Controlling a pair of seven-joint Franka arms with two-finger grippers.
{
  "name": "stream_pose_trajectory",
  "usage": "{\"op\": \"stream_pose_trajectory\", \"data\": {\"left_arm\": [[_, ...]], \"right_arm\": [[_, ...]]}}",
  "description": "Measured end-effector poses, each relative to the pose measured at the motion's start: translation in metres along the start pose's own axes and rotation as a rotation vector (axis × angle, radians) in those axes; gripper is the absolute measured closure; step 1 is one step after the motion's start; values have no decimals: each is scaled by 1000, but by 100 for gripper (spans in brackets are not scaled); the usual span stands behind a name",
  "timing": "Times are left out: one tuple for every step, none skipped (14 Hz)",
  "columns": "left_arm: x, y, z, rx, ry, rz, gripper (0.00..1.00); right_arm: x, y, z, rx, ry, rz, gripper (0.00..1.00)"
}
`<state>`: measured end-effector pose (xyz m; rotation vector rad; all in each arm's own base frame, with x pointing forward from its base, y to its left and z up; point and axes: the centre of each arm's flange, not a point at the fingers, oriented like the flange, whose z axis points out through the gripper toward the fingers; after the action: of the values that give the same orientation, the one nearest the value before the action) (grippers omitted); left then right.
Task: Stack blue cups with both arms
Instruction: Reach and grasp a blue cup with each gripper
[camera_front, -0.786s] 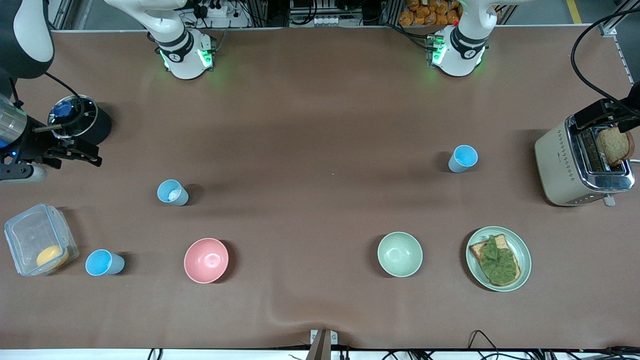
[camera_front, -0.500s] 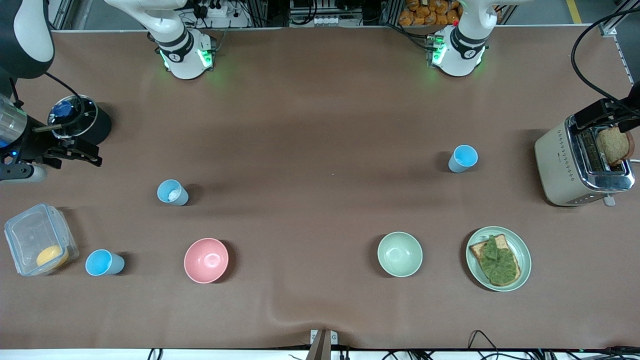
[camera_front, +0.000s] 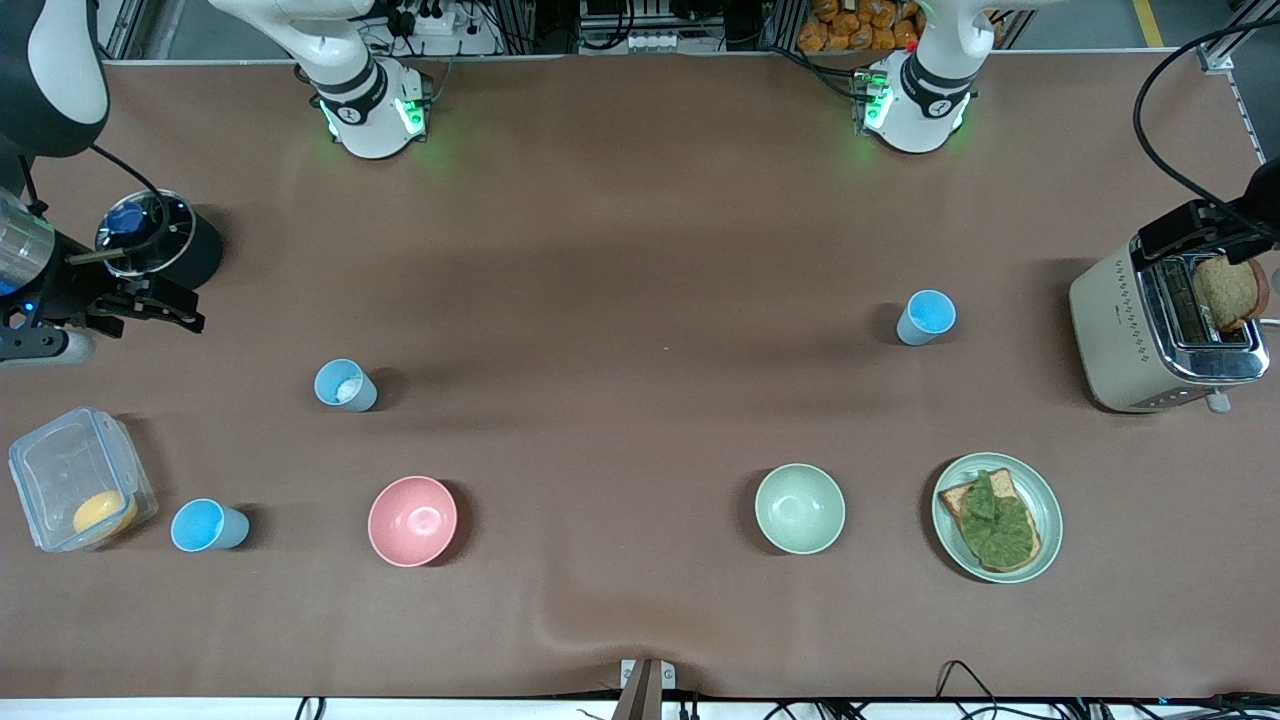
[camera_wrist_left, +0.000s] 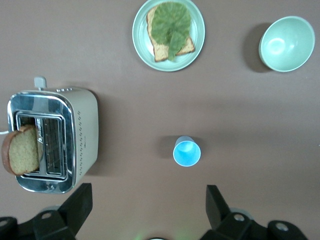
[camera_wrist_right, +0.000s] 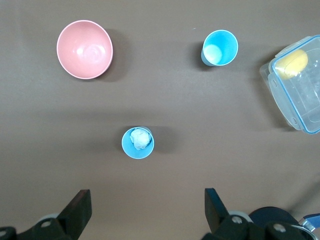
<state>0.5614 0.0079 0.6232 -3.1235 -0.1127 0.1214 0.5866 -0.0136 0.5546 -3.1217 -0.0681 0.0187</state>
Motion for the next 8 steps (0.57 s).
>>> {"op": "stream_pose_trajectory", "data": {"left_arm": [[0, 0, 11, 2, -25, -5, 0], [0, 0, 24, 3, -54, -6, 0], [-1, -1, 36, 5, -81, -7, 0], [-2, -1, 47, 6, -104, -8, 0], [-4, -2, 56, 7, -125, -9, 0], [-6, -2, 65, 8, -143, -9, 0], [-8, -2, 76, 8, -157, -9, 0], [-9, -2, 88, 9, -165, -9, 0]], "right_arm": [[0, -2, 1, 0, -3, -3, 0], [1, -5, 4, 0, -7, -10, 0], [3, -11, 6, 0, -11, -20, 0], [3, -17, 7, 0, -13, -28, 0], [3, -19, 7, 0, -13, -32, 0], [3, -20, 7, 0, -13, -34, 0], [3, -21, 9, 1, -22, -37, 0], [3, -23, 13, 2, -42, -40, 0]]}}
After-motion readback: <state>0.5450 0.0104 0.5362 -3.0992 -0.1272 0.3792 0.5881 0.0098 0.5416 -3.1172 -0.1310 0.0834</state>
